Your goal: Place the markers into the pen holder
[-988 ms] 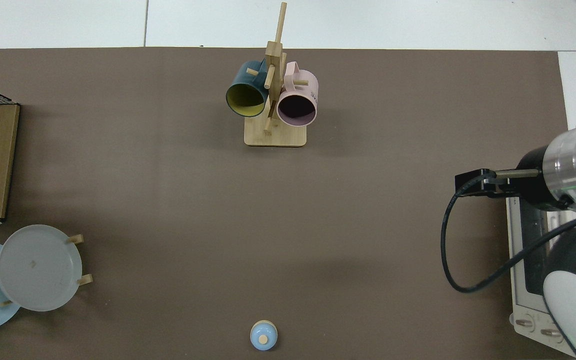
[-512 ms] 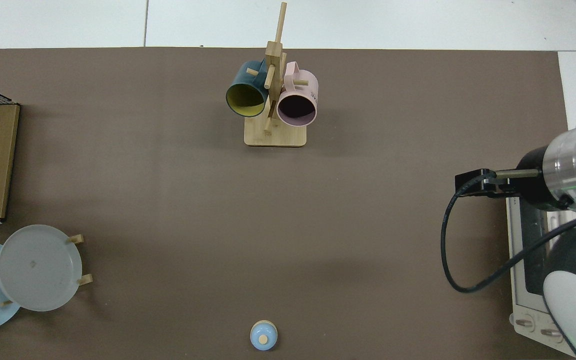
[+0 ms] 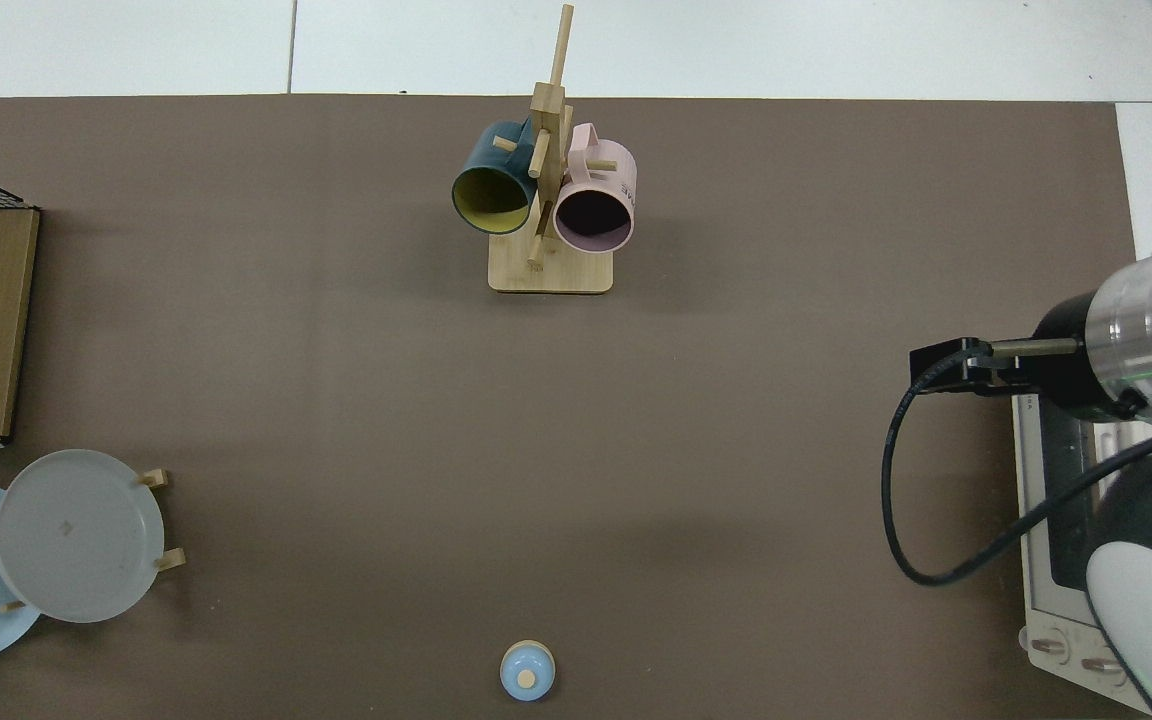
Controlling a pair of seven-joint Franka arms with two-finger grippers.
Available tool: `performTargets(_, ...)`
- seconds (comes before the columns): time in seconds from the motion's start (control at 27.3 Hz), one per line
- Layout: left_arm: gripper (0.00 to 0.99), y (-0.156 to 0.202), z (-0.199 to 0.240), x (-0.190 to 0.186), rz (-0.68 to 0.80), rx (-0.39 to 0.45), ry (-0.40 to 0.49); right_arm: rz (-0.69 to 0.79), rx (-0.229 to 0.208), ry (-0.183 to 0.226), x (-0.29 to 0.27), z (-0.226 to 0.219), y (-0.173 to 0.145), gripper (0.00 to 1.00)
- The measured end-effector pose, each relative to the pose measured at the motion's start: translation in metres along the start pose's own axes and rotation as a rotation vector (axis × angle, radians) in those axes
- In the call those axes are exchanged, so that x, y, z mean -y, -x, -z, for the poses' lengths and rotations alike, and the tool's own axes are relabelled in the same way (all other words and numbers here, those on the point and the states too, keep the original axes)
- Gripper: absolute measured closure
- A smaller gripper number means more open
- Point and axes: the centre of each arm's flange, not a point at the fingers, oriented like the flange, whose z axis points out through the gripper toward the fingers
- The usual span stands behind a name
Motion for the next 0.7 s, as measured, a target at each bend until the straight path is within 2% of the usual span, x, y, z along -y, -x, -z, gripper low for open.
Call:
performTargets(0.26,0.595,-0.036,0.01,-0.005,0.306,-0.145,0.096,0.0,0.0,0.0,0.0,0.0,0.0,0.0)
performTargets(0.29,0.555,-0.043,0.012,-0.007,0.364,-0.158,0.119,0.0,0.0,0.0,0.0,0.0,0.0,0.0)
performTargets(0.37,0.41,-0.061,0.018,-0.009,0.487,-0.183,0.172,0.0,0.0,0.0,0.0,0.0,0.0,0.0)
performTargets(0.44,0.33,-0.075,0.023,-0.01,0.564,-0.209,0.207,0.0,0.0,0.0,0.0,0.0,0.0,0.0)
performTargets(0.48,0.233,-0.081,0.025,-0.01,0.596,-0.226,0.222,0.0,0.0,0.0,0.0,0.0,0.0,0.0)
performTargets(0.51,0.181,-0.087,0.027,-0.011,0.632,-0.246,0.238,0.0,0.0,0.0,0.0,0.0,0.0,0.0)
performTargets(0.55,0.154,-0.091,0.029,-0.011,0.664,-0.263,0.25,0.0,0.0,0.0,0.0,0.0,0.0,0.0)
performTargets(0.59,0.048,-0.094,0.031,-0.011,0.696,-0.275,0.259,0.0,0.0,0.0,0.0,0.0,0.0,0.0)
performTargets(0.62,0.013,-0.097,0.032,-0.011,0.729,-0.286,0.268,0.0,0.0,0.0,0.0,0.0,0.0,0.0)
performTargets(0.7,0.009,-0.105,0.037,-0.01,0.785,-0.297,0.28,0.0,0.0,0.0,0.0,0.0,0.0,0.0)
